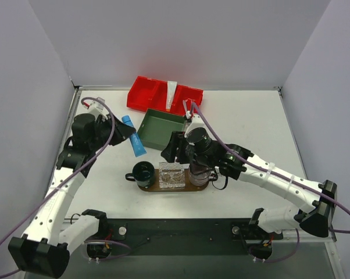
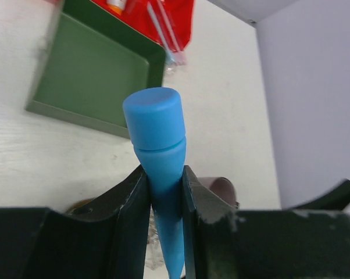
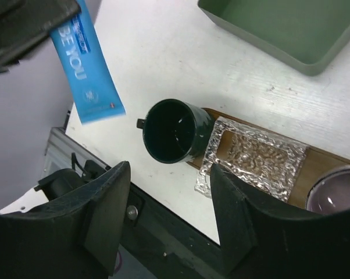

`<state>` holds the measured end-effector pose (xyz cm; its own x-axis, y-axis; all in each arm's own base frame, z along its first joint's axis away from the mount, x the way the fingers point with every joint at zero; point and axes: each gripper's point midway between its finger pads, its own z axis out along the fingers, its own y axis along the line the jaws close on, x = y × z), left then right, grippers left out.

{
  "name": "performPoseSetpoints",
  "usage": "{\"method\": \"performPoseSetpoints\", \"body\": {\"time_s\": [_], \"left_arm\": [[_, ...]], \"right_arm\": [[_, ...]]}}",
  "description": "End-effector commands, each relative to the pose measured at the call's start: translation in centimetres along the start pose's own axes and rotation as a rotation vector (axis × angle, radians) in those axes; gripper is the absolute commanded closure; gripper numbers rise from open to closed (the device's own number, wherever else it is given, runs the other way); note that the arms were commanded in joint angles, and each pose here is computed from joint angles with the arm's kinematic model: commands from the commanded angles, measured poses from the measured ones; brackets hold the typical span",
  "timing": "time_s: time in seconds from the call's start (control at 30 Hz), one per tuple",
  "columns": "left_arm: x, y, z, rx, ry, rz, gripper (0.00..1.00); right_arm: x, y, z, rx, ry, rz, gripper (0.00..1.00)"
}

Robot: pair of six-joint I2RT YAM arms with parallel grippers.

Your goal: Prepare toiletry sets of a toothbrush and toothpaste on the tray

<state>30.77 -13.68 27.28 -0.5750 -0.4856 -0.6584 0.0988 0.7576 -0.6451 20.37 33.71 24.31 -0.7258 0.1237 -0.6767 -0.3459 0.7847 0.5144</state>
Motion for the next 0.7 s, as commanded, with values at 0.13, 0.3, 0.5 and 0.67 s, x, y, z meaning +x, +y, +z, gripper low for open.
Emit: {"method": "performPoseSetpoints", "body": {"time_s": [0.13, 0.3, 0.5, 0.67], "left_arm": [[0.3, -8.3, -4.4, 0.38, -0.095, -0.258, 1.0], [1.8, -10.6, -4.9, 0.436, -0.076, -0.302, 1.0], [2.3, -11.4, -4.8, 0.489, -0.084, -0.33, 1.0], [1.9, -11.8, -5.3, 0.526, -0.105, -0.327, 1.0]], "right_arm": [[-0.7, 5.3, -0.2, -0.318, -0.007, 0.023, 0.5], [-1.2, 6.8, -0.5, -0.414, -0.039, 0.067, 0.52], [-0.6, 7.1, -0.7, -0.449, -0.022, 0.113, 0.6], [-0.8, 6.9, -1.1, -0.451, -0.045, 0.123, 0.78]]}}
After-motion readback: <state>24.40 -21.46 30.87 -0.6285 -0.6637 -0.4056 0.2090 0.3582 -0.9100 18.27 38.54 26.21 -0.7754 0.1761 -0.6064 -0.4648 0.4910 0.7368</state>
